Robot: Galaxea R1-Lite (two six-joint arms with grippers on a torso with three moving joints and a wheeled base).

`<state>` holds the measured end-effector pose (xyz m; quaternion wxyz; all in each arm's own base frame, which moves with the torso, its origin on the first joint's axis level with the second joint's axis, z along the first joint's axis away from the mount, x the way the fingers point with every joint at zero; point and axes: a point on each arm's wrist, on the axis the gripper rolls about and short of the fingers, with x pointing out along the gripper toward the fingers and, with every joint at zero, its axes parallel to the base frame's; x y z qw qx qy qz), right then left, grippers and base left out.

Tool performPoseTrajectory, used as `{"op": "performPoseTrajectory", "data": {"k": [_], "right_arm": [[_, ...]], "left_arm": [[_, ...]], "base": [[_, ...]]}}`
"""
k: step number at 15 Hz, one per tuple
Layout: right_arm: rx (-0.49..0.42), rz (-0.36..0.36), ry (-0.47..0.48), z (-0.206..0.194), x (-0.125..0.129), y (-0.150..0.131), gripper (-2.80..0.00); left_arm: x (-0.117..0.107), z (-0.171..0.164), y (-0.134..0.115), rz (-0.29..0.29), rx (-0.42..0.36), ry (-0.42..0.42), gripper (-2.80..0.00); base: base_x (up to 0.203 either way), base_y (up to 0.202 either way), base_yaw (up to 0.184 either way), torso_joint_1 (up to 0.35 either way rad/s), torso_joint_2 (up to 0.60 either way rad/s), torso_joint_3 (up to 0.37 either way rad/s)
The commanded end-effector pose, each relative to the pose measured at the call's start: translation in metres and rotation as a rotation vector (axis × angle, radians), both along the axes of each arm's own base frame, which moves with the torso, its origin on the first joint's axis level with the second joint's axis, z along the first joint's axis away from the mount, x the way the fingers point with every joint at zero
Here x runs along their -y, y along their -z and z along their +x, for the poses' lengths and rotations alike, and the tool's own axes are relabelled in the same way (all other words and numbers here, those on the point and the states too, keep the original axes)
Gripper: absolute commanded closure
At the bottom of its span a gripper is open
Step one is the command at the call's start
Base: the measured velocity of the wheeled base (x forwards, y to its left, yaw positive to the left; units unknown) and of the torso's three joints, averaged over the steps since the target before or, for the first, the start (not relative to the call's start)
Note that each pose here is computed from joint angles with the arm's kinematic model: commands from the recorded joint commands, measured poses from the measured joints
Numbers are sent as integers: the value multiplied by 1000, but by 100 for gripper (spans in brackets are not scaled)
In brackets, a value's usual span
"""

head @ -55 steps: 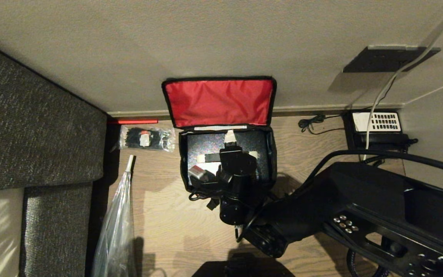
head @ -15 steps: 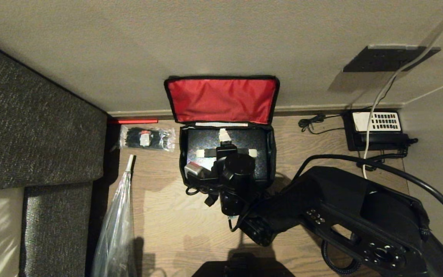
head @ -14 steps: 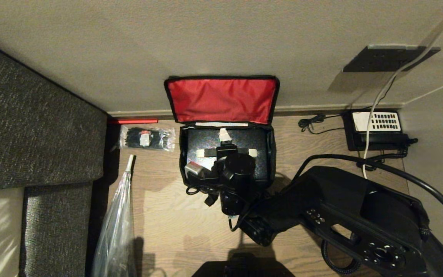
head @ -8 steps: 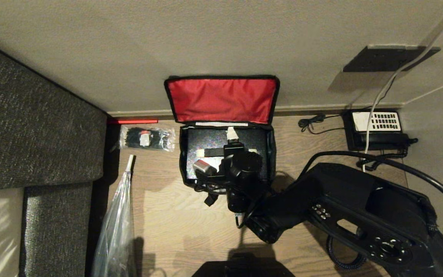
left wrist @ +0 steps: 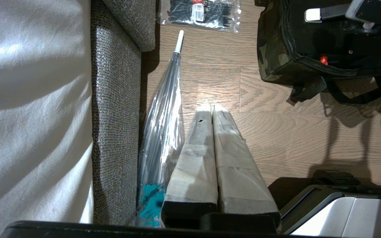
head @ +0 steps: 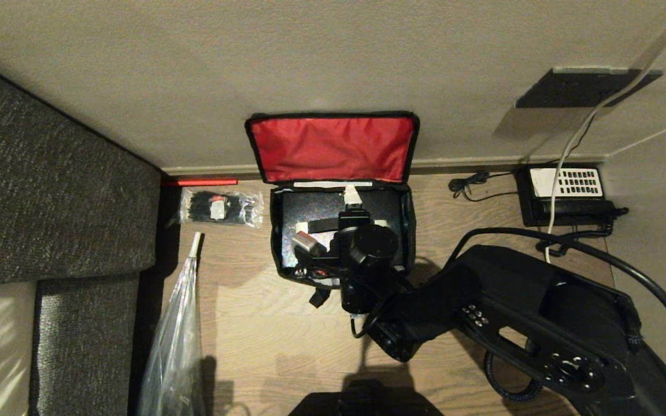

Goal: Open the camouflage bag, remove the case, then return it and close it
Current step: Grip the handle

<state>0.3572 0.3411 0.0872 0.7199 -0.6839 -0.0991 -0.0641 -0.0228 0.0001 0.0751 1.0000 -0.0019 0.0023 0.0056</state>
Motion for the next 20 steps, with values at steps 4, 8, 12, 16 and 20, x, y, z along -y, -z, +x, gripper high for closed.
{"op": "performPoseTrajectory", "data": {"k": [4,8,12,16,20], "right_arm": [[3,-3,27,9,6,8,-280],[13,35,67,15,9,11,-280],[31,78,63,20,4,14,-280],[77,131,62,29,-2,6,-280],[77,132,64,30,-2,8,-280]], "left_arm": [[0,0,1,-1,0,-1,0],[0,0,1,-1,0,-1,0],[0,0,1,-2,0,-1,0],[0,0,1,-1,0,-1,0],[0,0,1,-1,0,-1,0]], "base": [[0,0,0,0,0,0],[0,0,0,0,0,0],[0,0,0,0,0,0],[0,0,0,0,0,0],[0,0,0,0,0,0]]}}
